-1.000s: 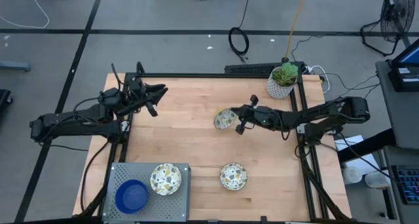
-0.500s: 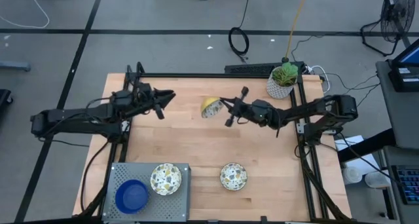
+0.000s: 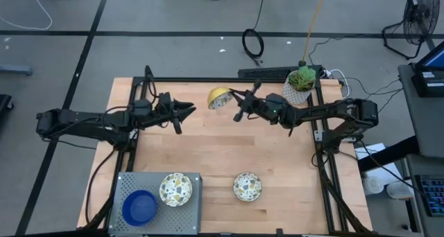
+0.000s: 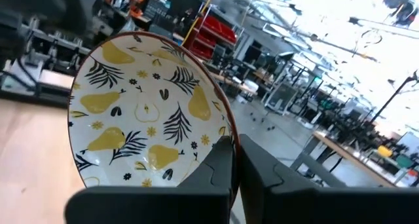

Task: Pick & Place Mini bowls
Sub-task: Stack the top white patterned bowl on top of the other white patterned bowl on the shelf

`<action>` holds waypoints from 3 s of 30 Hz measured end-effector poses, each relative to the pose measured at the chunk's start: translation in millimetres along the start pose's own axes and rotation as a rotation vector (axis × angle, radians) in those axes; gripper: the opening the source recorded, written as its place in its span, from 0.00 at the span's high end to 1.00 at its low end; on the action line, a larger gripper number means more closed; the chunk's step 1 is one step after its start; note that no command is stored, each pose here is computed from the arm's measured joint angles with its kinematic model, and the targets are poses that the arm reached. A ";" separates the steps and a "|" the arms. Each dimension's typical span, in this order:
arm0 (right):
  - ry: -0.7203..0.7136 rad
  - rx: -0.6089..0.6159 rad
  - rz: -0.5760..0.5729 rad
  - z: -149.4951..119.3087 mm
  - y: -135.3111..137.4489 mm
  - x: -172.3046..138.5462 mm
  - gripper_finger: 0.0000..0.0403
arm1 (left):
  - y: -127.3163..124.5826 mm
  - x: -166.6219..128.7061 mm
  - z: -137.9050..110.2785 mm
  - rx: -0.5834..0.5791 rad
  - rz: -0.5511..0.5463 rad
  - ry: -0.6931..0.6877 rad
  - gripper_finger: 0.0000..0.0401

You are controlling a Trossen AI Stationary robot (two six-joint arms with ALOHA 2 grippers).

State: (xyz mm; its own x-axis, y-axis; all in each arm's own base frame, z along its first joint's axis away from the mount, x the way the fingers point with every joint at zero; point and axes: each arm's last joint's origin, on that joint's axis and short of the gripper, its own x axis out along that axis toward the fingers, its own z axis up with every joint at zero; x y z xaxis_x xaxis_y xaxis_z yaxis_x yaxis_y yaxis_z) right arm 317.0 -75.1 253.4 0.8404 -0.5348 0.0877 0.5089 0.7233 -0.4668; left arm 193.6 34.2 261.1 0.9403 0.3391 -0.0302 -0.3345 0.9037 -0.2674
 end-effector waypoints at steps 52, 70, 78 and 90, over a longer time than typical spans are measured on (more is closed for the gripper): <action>-0.027 -0.062 -0.014 8.5 -9.5 7.9 1.00 | -35.1 55.2 -30.0 0.427 0.118 -0.067 0.58; -0.077 0.003 0.013 17.3 -7.1 8.1 1.00 | -32.0 53.3 -27.9 0.525 0.300 -0.072 0.61; -0.109 0.021 0.034 25.2 -5.5 8.9 1.00 | -32.6 52.7 -25.0 0.506 0.297 -0.104 0.61; -0.081 0.027 0.067 25.0 1.7 6.8 1.00 | -21.3 55.8 -20.0 0.498 0.347 -0.123 0.61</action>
State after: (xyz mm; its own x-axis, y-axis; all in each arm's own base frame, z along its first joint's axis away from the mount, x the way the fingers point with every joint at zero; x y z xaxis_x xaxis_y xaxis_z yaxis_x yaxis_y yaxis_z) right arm 328.3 -66.6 275.3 0.8846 -0.4483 0.1285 0.4548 0.7685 -0.4500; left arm 254.5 28.7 245.9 0.7668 0.6363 0.0844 -0.6371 0.7386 0.2204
